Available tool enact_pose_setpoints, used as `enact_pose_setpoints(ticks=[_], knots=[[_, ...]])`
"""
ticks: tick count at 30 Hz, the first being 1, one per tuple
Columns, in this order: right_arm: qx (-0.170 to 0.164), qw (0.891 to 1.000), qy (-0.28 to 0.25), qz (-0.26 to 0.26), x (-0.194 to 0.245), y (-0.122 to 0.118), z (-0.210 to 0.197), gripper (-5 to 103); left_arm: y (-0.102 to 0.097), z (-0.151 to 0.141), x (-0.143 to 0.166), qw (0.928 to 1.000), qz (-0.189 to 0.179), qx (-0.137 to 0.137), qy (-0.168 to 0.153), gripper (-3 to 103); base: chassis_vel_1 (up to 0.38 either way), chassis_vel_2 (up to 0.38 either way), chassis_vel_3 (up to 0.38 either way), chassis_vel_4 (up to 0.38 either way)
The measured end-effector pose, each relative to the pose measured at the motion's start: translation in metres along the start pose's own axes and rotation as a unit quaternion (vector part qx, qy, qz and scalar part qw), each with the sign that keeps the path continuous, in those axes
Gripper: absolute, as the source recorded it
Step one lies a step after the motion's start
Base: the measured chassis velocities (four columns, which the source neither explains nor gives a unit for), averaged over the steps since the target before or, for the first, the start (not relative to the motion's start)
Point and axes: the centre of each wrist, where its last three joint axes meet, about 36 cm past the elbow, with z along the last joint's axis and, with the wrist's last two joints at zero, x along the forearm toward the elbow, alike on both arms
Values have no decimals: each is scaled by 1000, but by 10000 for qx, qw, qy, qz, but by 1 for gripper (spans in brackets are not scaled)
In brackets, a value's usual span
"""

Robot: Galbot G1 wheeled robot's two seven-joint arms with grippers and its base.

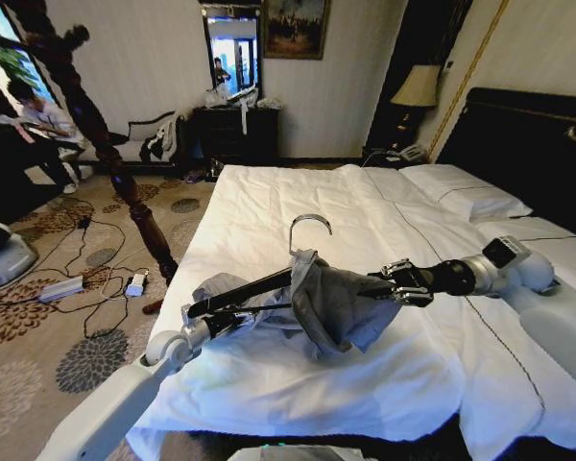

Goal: Pick up the clothes from the bed and hang them on the clothes hanger.

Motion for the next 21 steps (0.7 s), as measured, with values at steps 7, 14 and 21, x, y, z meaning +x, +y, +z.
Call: enact_pose_setpoints(ticks=[7,14,21], knots=[[11,10000,-28,-27,-2,0,-1,19,6,1,-6,9999,103,111,-78,67,0,0,0,0],[21,10000,-41,-40,-3,1,-1,19,5,3,-11,9995,223,197,-144,45,0,0,0,0],[18,10000,-53,-13,-1,0,2,19,4,-1,-5,9994,185,155,-255,18,0,0,0,0]])
